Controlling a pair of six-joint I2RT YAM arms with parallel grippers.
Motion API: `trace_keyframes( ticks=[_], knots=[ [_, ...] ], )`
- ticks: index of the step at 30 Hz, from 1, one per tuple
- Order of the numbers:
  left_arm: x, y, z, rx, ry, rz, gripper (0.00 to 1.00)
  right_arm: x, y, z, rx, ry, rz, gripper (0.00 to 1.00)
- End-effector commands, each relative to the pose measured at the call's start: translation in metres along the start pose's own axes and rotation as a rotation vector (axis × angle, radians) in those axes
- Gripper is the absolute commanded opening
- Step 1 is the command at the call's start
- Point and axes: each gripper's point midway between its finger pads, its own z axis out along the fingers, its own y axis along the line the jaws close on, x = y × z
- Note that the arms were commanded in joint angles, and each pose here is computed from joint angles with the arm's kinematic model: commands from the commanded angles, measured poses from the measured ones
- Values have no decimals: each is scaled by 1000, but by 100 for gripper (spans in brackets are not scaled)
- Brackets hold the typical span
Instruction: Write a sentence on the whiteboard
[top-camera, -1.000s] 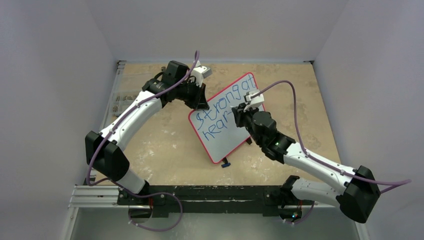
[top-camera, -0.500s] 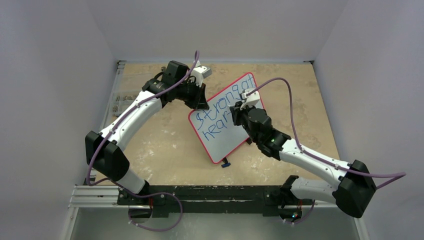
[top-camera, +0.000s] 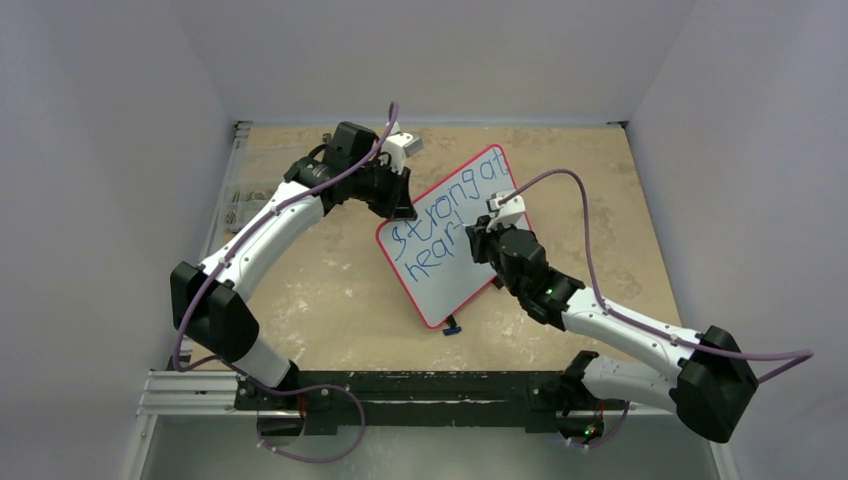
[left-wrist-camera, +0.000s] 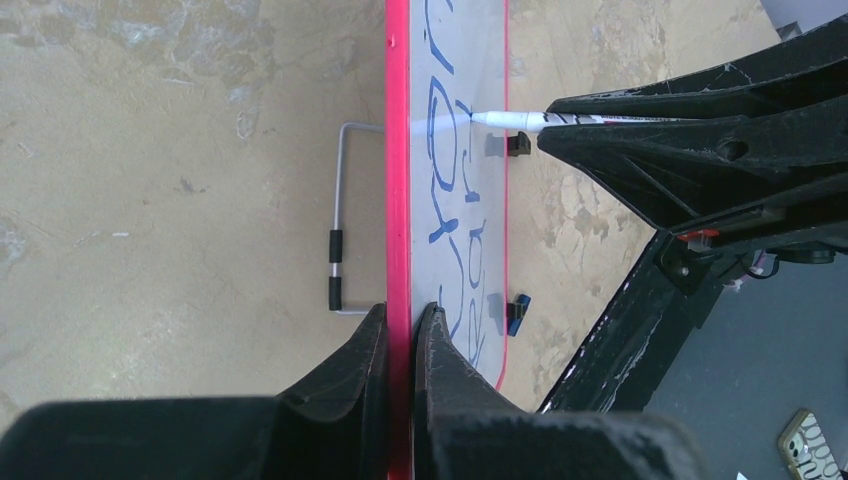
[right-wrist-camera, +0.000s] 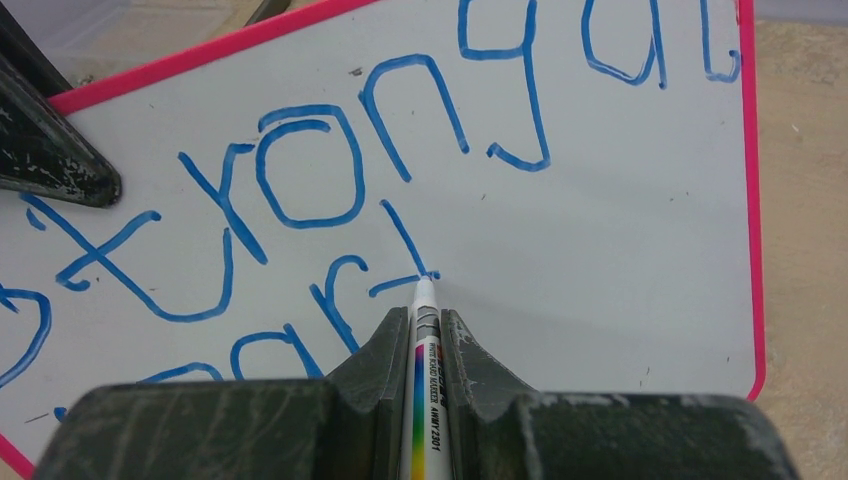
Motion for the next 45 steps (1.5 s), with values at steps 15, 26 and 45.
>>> trace_keyframes(
  ticks=[15,26,45],
  knots=[
    [30,19,-1,-105,113,63,0,55,-10,-11,-5,126,13,0],
    [31,20,1,-106,119,60,0,52,-21,-9,64,119,-12,0],
    [31,20,1,-103,120,59,0,3,-20,12,115,36,-79,0]
  ],
)
